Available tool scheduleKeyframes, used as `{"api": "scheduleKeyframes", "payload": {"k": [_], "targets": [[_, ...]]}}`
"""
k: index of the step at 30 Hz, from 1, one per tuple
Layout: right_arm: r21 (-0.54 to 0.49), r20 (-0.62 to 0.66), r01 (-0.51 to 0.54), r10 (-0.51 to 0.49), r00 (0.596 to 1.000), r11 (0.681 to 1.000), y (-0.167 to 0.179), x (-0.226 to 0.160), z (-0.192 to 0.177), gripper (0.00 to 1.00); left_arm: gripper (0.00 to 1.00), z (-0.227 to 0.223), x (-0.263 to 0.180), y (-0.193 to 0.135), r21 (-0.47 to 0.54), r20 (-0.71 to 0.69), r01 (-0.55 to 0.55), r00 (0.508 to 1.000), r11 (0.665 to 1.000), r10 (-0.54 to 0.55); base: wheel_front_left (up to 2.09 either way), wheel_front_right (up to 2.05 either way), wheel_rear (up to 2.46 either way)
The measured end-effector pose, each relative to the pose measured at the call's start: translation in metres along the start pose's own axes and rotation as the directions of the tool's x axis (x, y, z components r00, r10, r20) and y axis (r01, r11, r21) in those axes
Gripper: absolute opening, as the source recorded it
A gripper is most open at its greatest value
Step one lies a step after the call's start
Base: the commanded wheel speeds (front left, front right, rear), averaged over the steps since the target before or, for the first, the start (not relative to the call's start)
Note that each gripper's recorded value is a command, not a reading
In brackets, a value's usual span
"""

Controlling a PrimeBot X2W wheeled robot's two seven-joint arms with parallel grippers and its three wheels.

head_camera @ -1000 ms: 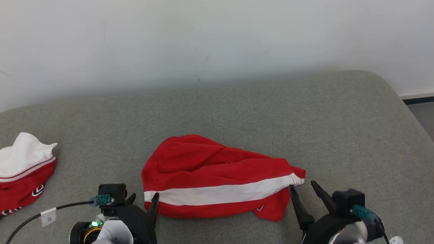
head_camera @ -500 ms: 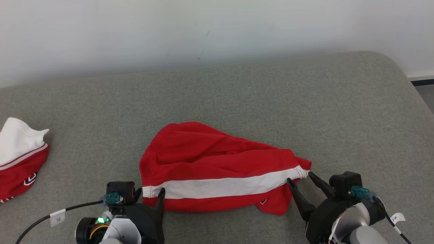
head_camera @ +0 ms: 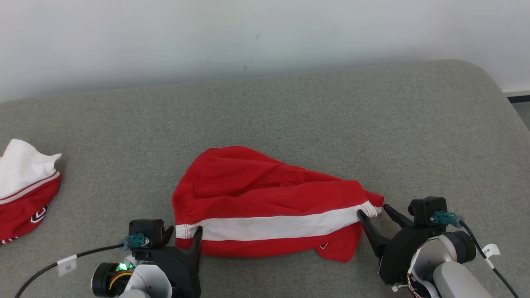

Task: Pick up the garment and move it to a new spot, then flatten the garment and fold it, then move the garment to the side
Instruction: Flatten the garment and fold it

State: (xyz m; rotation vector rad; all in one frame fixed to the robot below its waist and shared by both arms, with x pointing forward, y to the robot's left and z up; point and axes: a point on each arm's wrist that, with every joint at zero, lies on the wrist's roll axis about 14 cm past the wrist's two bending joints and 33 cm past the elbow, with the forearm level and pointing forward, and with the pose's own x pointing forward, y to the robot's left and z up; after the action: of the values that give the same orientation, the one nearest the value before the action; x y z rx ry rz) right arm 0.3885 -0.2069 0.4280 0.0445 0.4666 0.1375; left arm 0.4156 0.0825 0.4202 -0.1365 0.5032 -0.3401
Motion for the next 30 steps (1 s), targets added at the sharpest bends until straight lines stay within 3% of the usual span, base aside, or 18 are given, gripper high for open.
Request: {"api": "scheduleKeyframes", "payload": {"k": [9, 15, 21, 23, 24, 26, 27, 28, 29, 30], "targets": [[0.142, 0.011, -0.042, 0.041, 0.999, 0.989, 0.011, 0.004, 0.002, 1.00, 0.99, 0.011, -0.003, 0.001, -0.057, 0.029, 0.017, 0.999, 0.998, -0.015, 0.00, 0.00, 0.00], [0.138, -0.017, -0.053, 0.056, 0.998, 0.989, 0.012, 0.004, -0.003, 1.00, 0.97, 0.006, -0.008, 0.008, -0.088, 0.002, 0.015, 1.000, 0.996, -0.015, 0.00, 0.00, 0.00], [0.133, -0.025, -0.058, 0.062, 0.998, 0.989, 0.013, 0.007, -0.004, 1.00, 0.71, 0.005, -0.009, 0.013, -0.095, -0.009, 0.006, 1.000, 0.995, -0.007, 0.00, 0.00, 0.00], [0.132, -0.029, -0.058, 0.062, 0.998, 0.990, 0.012, 0.008, -0.005, 1.00, 0.53, 0.006, -0.009, 0.012, -0.095, -0.011, 0.008, 1.000, 0.995, -0.009, 0.00, 0.00, 0.00], [0.131, -0.031, -0.058, 0.063, 0.998, 0.990, 0.012, 0.008, -0.005, 0.95, 0.44, 0.006, -0.009, 0.012, -0.095, -0.010, 0.009, 1.000, 0.995, -0.010, 0.00, 0.00, 0.00], [0.131, -0.032, -0.061, 0.065, 0.997, 0.990, 0.013, 0.009, -0.006, 0.56, 0.23, 0.005, -0.009, 0.013, -0.097, -0.011, 0.004, 1.000, 0.995, -0.005, 0.00, 0.00, 0.00], [0.131, -0.036, -0.062, 0.067, 0.997, 0.989, 0.014, 0.009, -0.006, 0.45, 0.01, 0.004, -0.010, 0.014, -0.097, -0.015, 0.003, 1.000, 0.995, -0.005, 0.00, 0.00, 0.00], [0.132, -0.043, -0.062, 0.069, 0.997, 0.989, 0.014, 0.010, -0.008, 0.33, 0.00, 0.002, -0.010, 0.013, -0.097, -0.023, 0.003, 1.000, 0.995, -0.006, 0.00, 0.00, 0.00], [0.132, -0.045, -0.064, 0.070, 0.997, 0.989, 0.015, 0.010, -0.008, 0.11, 0.00, 0.001, -0.011, 0.013, -0.100, -0.023, 0.005, 1.000, 0.995, -0.008, 0.00, 0.00, 0.00], [0.132, -0.044, -0.065, 0.071, 0.996, 0.989, 0.016, 0.010, -0.008, 0.00, 0.00, 0.002, -0.011, 0.012, -0.102, -0.020, 0.007, 1.000, 0.995, -0.009, 0.00, 0.00, 0.00]]}}
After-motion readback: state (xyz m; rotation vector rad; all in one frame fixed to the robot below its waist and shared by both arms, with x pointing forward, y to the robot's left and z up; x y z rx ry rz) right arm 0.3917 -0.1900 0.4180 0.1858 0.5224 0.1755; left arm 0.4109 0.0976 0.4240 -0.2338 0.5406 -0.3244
